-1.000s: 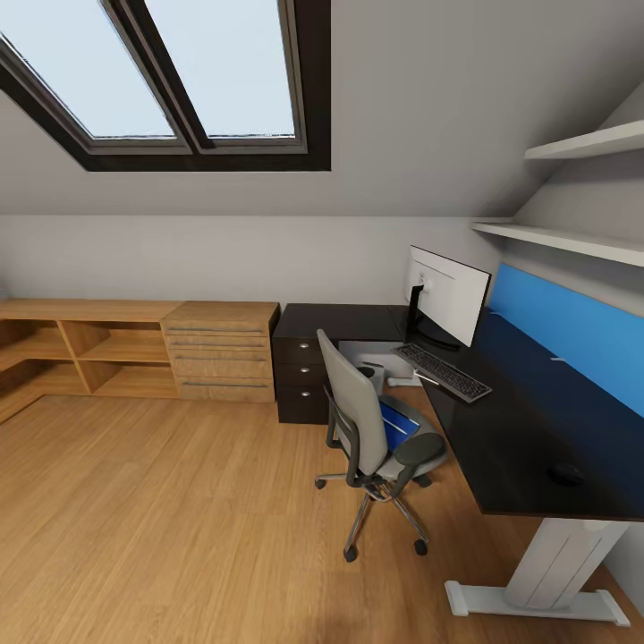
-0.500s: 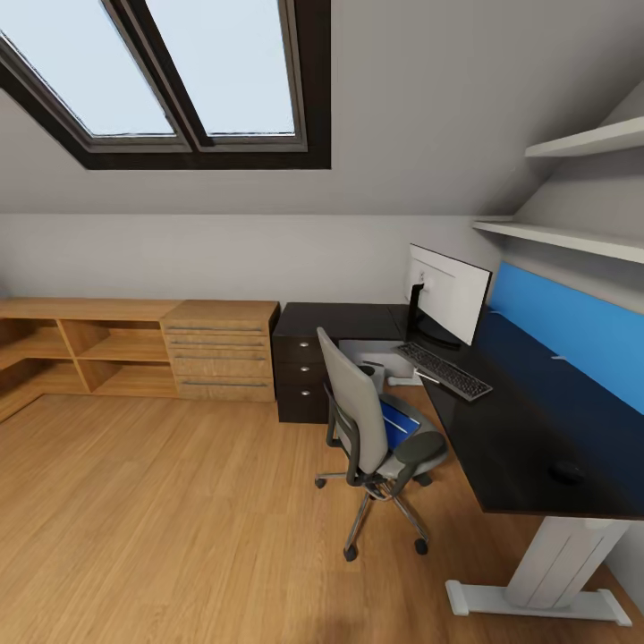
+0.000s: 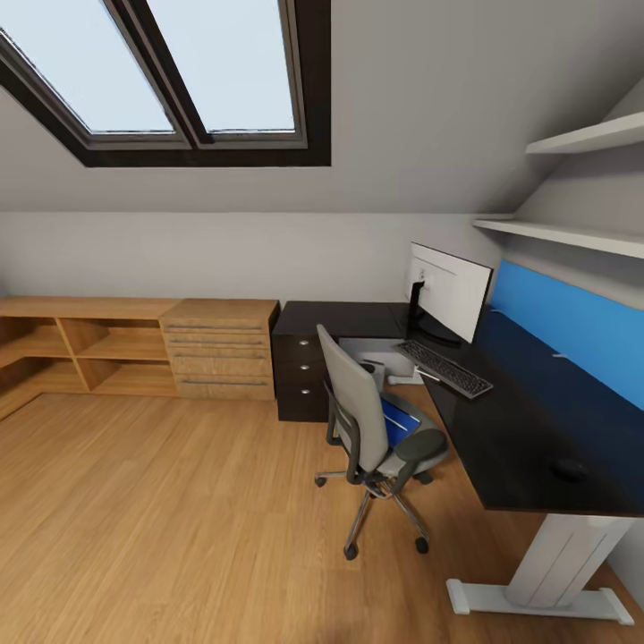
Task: In the bedroom, organize the workspace by keeping the computer under the desk, ensuring the monitor is on the desk, placing the keyboard on the desk next to the monitor, placing the mouse on the desk next to the keyboard, moving the folder from the swivel chair onto the desk next to the mouse, stacking the notebook on top of the folder with the pen on top of the notebook, and positioning the swivel chair next to the desk.
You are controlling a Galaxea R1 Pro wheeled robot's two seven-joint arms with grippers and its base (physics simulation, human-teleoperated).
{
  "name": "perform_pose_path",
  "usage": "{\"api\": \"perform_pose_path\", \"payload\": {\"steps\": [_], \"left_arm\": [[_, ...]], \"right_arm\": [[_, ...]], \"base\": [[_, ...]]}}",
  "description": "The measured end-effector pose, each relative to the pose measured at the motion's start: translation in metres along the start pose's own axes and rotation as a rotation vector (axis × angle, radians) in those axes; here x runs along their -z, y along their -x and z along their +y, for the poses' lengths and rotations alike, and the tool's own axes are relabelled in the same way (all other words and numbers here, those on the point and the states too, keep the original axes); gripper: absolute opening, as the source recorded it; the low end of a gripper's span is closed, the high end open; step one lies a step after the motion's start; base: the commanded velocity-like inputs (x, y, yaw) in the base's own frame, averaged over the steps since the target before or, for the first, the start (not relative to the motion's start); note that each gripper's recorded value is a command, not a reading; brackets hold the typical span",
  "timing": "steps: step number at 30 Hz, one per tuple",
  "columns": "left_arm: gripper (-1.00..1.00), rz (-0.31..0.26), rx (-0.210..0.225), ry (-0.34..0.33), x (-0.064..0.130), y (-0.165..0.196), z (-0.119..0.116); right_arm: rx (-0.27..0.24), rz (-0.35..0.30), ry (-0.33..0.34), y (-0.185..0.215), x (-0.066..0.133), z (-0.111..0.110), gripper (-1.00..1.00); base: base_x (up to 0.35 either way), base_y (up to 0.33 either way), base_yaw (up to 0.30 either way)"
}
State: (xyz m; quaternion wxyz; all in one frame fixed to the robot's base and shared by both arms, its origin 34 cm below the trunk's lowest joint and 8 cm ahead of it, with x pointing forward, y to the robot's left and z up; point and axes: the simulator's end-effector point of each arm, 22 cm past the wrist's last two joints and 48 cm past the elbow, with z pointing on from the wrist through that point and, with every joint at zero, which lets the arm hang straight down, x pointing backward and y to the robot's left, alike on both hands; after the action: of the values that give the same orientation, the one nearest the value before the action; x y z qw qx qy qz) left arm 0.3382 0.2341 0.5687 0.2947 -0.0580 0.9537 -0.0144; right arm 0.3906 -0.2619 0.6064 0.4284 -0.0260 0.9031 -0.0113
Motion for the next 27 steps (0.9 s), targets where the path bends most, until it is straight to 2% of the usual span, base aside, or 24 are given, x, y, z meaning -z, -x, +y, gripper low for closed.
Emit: {"api": "perform_pose_path", "payload": {"steps": [2, 6, 10, 13, 15, 17, 18, 19, 21, 22, 24, 27], "left_arm": [[1.0, 0.023, -0.001, -0.001, -0.002, -0.006, 0.0], [1.0, 0.032, 0.001, 0.005, -0.007, -0.01, 0.004], [1.0, 0.02, 0.015, 0.008, -0.013, -0.01, 0.005], [1.0, -0.026, 0.025, -0.003, -0.02, 0.009, 0.0], [1.0, -0.072, 0.028, -0.007, -0.026, 0.032, -0.002], [1.0, -0.122, 0.031, -0.012, -0.033, 0.062, -0.005], [1.0, -0.133, 0.032, -0.025, -0.042, 0.102, -0.012], [1.0, -0.167, 0.032, -0.036, -0.051, 0.14, -0.018], [1.0, -0.133, 0.029, -0.05, -0.062, 0.173, -0.026], [1.0, -0.151, 0.028, -0.059, -0.067, 0.205, -0.031], [1.0, -0.178, 0.031, -0.071, -0.072, 0.241, -0.038], [1.0, -0.216, 0.035, -0.086, -0.075, 0.277, -0.047]], "right_arm": [[0.0, 0.0, 0.0, -0.002, -0.002, 0.0, 1.0], [0.001, 0.0, 0.001, -0.006, -0.006, 0.001, 1.0], [-0.002, 0.001, 0.0, -0.01, -0.01, 0.002, 1.0], [-0.015, -0.035, -0.003, 0.004, -0.02, 0.006, 1.0], [-0.031, -0.068, -0.004, 0.023, -0.032, 0.014, 1.0], [-0.045, -0.07, -0.02, 0.04, -0.048, 0.016, 1.0], [-0.056, 0.001, -0.056, 0.054, -0.072, 0.015, 1.0], [-0.058, -0.021, -0.06, 0.084, -0.091, 0.014, 1.0], [-0.078, 0.009, -0.063, 0.112, -0.114, 0.021, 1.0], [-0.097, 0.007, -0.064, 0.134, -0.126, 0.025, 1.0], [-0.14, 0.009, -0.067, 0.159, -0.14, 0.028, 1.0], [-0.215, 0.024, -0.061, 0.186, -0.155, 0.037, 1.0]], "base": [[0.0, 0.0, 0.0], [0.0, 0.0, 0.0], [0.0, 0.0, 0.0], [0.0, 0.0, 0.0], [0.0, 0.0, 0.0], [0.0, 0.0, 0.0], [0.0, 0.0, 0.0], [0.0, 0.0, 0.0], [0.0, 0.0, 0.0], [0.0, 0.0, 0.0], [0.0, 0.0, 0.0], [0.0, 0.0, 0.0]]}}
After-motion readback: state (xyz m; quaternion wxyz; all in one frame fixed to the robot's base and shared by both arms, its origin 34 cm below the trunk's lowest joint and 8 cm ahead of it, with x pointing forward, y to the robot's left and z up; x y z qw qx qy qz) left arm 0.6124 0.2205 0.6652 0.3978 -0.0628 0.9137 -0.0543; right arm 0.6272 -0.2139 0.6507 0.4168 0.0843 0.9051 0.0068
